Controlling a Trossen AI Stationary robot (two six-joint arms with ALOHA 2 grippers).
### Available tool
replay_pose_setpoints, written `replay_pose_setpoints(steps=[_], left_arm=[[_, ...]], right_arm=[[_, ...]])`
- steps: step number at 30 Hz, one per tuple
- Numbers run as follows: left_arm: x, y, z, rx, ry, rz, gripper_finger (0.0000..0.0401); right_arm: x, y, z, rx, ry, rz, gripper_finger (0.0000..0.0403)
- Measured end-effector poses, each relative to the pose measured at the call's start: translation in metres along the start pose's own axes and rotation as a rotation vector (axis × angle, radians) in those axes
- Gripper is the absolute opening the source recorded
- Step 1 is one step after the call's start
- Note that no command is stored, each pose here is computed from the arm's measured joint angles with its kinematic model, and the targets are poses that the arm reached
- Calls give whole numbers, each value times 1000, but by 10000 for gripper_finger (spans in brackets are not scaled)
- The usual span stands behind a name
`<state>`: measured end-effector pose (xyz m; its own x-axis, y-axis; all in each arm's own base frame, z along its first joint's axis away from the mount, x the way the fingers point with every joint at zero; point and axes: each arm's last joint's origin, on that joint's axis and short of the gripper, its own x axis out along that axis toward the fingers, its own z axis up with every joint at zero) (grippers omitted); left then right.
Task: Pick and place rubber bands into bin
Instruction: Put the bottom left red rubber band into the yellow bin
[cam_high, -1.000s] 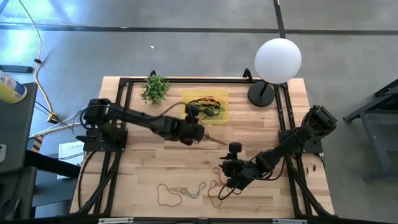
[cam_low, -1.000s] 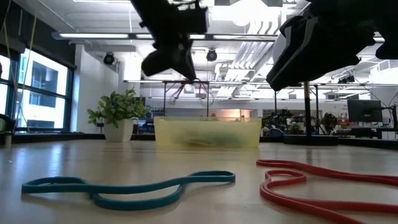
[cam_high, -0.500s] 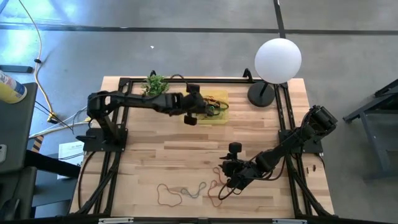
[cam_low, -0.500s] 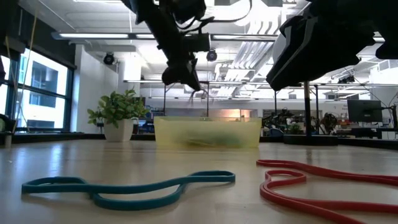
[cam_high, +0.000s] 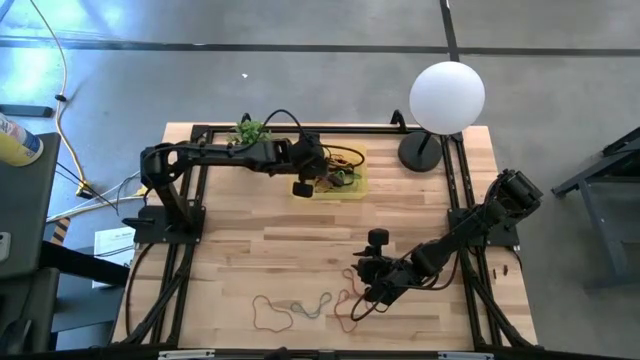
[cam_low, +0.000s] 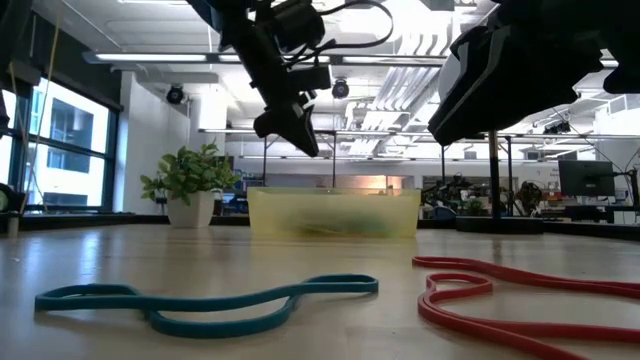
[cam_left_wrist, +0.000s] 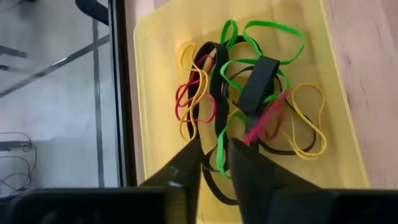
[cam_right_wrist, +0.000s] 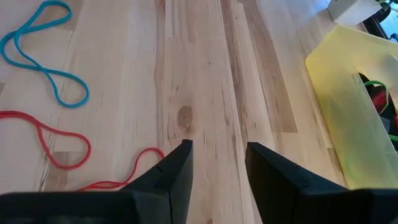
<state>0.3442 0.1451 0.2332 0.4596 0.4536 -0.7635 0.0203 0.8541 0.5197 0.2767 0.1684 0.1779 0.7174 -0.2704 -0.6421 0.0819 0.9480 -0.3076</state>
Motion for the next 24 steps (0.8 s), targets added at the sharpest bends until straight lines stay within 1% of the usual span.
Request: replay_pose_setpoints(steps=[5,6,8,11,13,15,18,24], left_arm=[[0,0,0,-6,-2,-3,135],[0,-1,0,-14,-11,-19,146],[0,-3,0,-23,-47,-94,163],[-4,-10,0,-17,-107,-254,179],[-7,-19,2,7,-107,-323,182],[-11,-31,4,45,-73,-361,180],[-18,-51,10,124,-32,-378,168],[-43,-104,25,277,17,-433,139]], right_arm=[[0,0,0,9,0,0,138],[0,0,0,20,1,3,138],[0,1,0,45,14,31,138],[0,3,-3,81,58,108,138],[0,4,-4,111,83,147,138],[-2,6,-4,141,96,179,138],[-5,11,-5,189,107,230,138],[-12,22,-7,339,165,345,138]])
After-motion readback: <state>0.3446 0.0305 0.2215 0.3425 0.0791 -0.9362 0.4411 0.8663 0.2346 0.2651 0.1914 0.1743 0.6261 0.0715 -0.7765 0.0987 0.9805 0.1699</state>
